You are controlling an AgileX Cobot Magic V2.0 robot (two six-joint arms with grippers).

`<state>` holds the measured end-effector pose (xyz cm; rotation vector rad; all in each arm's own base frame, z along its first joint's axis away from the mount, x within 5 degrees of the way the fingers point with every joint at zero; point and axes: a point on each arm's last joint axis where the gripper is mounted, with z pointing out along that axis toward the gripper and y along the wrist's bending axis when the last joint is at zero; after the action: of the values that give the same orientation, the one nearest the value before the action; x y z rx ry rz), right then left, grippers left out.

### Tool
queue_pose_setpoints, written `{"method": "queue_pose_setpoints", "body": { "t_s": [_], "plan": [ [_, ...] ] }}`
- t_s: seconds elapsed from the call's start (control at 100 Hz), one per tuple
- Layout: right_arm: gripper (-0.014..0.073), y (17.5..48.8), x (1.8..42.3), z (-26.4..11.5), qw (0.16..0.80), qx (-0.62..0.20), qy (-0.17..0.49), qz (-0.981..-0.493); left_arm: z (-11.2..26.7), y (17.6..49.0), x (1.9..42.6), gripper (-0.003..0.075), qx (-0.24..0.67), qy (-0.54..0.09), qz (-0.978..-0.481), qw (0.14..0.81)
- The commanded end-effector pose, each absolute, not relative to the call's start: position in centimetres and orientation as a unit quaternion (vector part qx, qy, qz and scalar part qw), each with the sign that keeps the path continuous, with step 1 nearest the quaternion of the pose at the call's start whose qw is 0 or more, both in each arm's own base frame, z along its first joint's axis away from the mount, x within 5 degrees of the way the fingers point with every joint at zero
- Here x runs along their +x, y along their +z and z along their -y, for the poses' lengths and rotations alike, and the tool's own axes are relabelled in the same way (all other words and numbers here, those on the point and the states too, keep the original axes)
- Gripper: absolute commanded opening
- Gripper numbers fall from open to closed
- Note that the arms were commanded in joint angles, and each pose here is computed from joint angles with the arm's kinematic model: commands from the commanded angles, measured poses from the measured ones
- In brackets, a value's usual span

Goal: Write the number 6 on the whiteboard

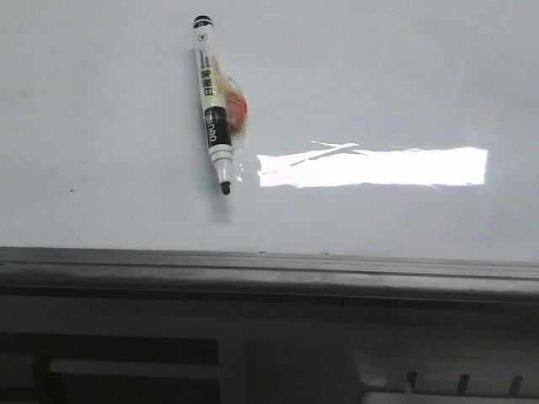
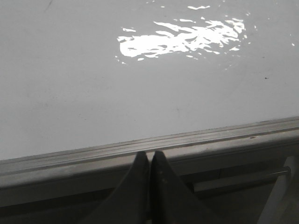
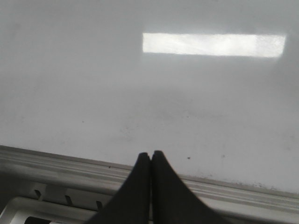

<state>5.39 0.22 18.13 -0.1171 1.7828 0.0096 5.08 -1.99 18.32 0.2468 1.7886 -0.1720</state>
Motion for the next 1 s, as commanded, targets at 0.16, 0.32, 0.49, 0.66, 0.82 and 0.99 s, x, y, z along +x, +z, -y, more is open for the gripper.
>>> {"method": "queue_pose_setpoints", "body": {
  "t_s": [0.16,0.32,0.49,0.66,0.82,0.99],
  "plan": [
    [-0.0064,17.7,5.42,-0.24,0.636,-0.058,0.0,-0.769,1.9,17.29,5.12,-0.0019,0.095,-0.079,-0.772,0.623],
    [-0.0064,17.7,5.42,-0.24,0.636,-0.058,0.0,-0.769,1.9,17.29,5.12,-0.0019,0.095,-0.079,-0.772,0.623],
    [-0.0064,17.7,5.42,-0.24,0.636,-0.058,0.0,-0.769,1.9,17.29,5.12,-0.0019,0.095,-0.079,-0.772,0.623],
    [-0.0064,17.7,5.42,-0.24,0.636,-0.058,0.0,-0.769,1.9,17.29,5.12,-0.0019,0.095,-0.079,-0.772,0.623],
    [-0.0064,17.87,5.45,-0.27,0.643,-0.058,0.001,-0.763,1.66,17.52,5.23,-0.0019,0.099,-0.058,-0.763,0.636],
    [-0.0064,18.51,5.53,-0.39,0.67,-0.06,0.006,-0.74,1.28,18.01,5.38,-0.0019,0.106,-0.023,-0.745,0.659]
  ]
}}
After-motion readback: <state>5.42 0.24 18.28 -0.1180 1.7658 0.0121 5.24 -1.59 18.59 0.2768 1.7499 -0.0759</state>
